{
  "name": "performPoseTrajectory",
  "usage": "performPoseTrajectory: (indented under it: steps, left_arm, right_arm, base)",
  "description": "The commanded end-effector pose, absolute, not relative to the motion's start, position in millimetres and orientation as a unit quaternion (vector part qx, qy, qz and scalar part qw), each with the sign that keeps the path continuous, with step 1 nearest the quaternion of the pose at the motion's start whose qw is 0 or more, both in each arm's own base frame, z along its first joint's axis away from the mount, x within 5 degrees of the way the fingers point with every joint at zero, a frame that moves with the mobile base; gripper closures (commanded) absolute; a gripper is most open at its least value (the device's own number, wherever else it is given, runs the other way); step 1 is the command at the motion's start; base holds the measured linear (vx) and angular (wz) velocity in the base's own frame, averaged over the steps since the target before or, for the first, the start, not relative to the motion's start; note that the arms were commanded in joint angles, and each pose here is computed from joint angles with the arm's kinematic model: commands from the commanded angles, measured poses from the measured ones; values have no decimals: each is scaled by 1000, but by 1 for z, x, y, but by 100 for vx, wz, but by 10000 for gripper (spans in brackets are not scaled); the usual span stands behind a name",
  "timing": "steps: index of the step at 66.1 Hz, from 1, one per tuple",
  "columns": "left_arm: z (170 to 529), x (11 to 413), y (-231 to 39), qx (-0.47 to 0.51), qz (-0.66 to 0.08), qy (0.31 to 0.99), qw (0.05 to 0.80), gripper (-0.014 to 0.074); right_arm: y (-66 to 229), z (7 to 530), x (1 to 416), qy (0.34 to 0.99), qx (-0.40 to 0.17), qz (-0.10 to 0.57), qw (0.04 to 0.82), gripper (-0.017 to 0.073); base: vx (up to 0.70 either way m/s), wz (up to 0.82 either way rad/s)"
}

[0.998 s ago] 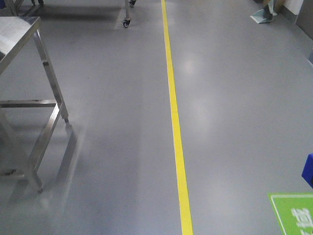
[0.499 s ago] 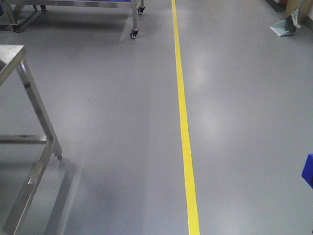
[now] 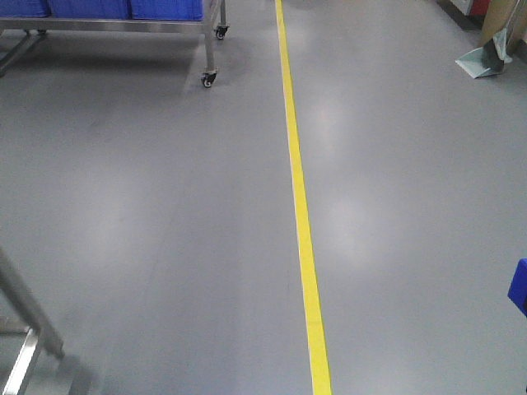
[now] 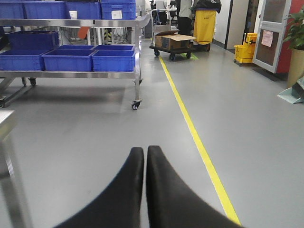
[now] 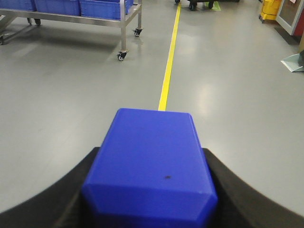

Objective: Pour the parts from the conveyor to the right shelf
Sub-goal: 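Drive along the yellow floor line toward the blue bin racks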

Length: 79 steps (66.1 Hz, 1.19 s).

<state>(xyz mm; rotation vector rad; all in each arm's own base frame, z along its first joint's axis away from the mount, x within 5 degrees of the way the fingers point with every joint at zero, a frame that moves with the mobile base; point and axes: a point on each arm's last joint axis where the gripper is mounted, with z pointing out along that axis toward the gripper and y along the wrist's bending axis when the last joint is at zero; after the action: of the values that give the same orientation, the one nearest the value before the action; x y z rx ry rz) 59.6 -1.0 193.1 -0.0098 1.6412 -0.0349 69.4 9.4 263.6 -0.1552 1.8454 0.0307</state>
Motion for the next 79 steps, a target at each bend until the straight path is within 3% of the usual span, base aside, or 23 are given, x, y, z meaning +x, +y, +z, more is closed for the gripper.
performPoseTrajectory:
  steps: [1, 79]
  left_arm:
    - [206, 60, -2, -7, -25, 703, 711, 599]
    - [206, 60, -2, -7, -25, 703, 711, 599]
  right_arm:
    - [8, 279, 71, 768, -56, 6, 638, 564]
    - [8, 279, 71, 769, -52, 13, 637, 564]
  base:
    - [75, -6]
    - [72, 17]
